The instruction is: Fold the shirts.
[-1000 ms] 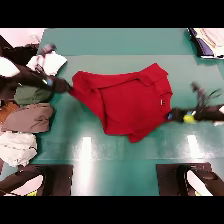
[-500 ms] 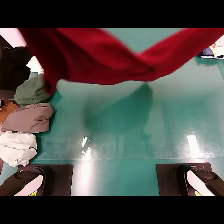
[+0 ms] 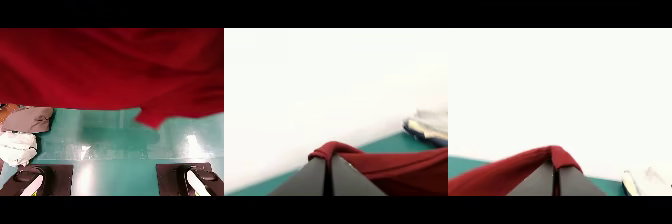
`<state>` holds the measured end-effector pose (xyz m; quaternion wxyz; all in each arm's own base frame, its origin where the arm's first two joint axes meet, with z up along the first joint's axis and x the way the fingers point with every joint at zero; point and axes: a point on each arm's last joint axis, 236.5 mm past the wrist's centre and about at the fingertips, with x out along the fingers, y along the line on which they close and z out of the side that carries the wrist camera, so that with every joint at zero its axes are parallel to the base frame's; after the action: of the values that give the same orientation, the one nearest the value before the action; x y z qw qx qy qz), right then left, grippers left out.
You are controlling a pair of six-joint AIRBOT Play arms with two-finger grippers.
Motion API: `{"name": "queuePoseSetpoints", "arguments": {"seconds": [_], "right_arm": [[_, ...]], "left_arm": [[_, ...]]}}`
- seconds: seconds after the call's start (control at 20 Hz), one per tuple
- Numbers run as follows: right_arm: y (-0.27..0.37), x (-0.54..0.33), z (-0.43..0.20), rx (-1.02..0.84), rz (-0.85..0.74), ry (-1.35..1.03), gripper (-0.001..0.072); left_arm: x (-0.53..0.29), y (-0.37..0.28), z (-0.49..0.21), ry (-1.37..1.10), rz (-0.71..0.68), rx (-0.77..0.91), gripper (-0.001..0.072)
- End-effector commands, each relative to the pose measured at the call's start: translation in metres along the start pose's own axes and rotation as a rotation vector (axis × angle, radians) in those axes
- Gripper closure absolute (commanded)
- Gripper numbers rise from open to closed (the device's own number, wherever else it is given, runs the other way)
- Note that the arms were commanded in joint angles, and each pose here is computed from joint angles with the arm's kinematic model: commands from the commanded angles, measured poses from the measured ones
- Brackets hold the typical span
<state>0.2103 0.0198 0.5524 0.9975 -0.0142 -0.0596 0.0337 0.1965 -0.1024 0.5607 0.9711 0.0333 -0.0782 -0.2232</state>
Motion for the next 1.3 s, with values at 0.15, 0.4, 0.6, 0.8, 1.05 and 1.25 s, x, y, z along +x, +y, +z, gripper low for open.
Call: {"name": "queuePoseSetpoints", "arguments": {"seconds": [0.15, 0.4, 0.6, 0.8, 1.05, 1.25], "right_arm": [[-0.015, 0.072, -0.128, 0.049, 0.013, 0.479, 0.0696], [-0.027, 0.135, -0.34, 0.17, 0.059, 1.19, 0.0696], [-0.04, 0.186, -0.454, 0.241, 0.033, 1.314, 0.0696], [-0.058, 0.257, -0.494, 0.258, -0.015, 1.145, 0.0696], [-0.07, 0.308, -0.491, 0.244, -0.051, 0.948, 0.0696], [-0.078, 0.303, -0.512, 0.248, -0.073, 0.969, 0.0696]], "left_arm": [[0.071, 0.019, -0.187, 0.504, -0.012, -0.207, 0.0685], [0.13, 0.037, -0.386, 0.921, -0.006, -0.349, 0.0684], [0.199, 0.07, -0.477, 0.915, 0.076, -0.388, 0.0684], [0.248, 0.102, -0.514, 0.781, 0.168, -0.388, 0.0684], [0.279, 0.132, -0.519, 0.626, 0.248, -0.361, 0.0684], [0.275, 0.127, -0.553, 0.704, 0.238, -0.369, 0.0684]]}}
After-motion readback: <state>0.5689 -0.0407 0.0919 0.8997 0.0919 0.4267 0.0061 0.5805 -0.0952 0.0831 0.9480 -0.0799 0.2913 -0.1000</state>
